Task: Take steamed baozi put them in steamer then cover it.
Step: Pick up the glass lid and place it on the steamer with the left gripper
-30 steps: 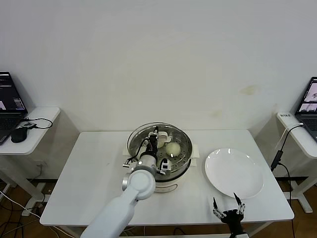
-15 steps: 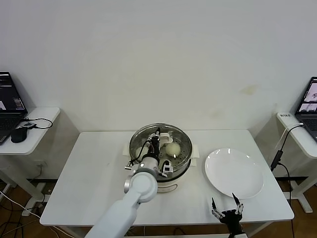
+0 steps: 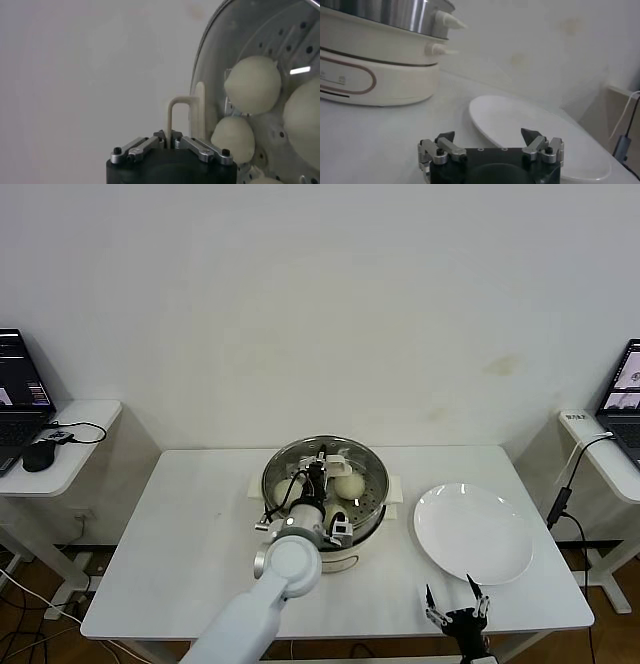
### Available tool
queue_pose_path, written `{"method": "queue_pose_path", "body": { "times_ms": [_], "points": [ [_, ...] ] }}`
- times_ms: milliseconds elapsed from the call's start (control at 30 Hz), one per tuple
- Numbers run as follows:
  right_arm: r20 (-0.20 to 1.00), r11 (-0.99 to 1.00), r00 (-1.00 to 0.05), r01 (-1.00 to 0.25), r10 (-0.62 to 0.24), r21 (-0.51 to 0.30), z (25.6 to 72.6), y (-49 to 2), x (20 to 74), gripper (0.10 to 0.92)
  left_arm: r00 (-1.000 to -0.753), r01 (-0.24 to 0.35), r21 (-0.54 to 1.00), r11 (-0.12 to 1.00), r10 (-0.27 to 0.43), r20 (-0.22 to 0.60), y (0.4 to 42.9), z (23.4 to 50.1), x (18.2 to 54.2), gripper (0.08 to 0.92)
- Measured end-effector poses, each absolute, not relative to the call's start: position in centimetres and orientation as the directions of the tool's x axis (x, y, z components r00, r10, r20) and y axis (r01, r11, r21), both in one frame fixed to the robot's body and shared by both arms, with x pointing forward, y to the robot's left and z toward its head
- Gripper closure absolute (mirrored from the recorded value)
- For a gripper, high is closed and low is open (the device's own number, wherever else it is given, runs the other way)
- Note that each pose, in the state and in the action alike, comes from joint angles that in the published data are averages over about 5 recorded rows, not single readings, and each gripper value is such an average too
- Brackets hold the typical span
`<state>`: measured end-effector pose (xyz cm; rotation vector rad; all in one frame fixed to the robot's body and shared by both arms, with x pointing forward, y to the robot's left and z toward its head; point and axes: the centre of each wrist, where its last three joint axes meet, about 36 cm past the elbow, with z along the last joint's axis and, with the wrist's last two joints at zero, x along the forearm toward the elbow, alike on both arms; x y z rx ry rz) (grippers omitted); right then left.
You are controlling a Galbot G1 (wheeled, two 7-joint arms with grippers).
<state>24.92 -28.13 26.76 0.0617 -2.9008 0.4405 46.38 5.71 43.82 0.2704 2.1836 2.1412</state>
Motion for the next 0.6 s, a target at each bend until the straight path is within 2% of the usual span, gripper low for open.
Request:
{"method": "queue_pose_path", "body": {
  "times_ms": [167, 600],
  "points": [
    [0.210, 0.954, -0.978, -0.074, -0.012, -0.290, 26.8, -28.1, 24.9, 0.200, -0.982, 0.073, 0.997, 0.018, 0.176, 0.069, 5.7, 43.7, 46.2, 0.817],
    [0.214, 0.953, -0.977, -0.081, -0.017, -0.292, 26.6, -27.9, 24.9, 0.200, -0.983, 0.045, 0.998, 0.034, 0.182, 0.038, 6.8, 44.6, 44.7, 0.447]
  ]
}}
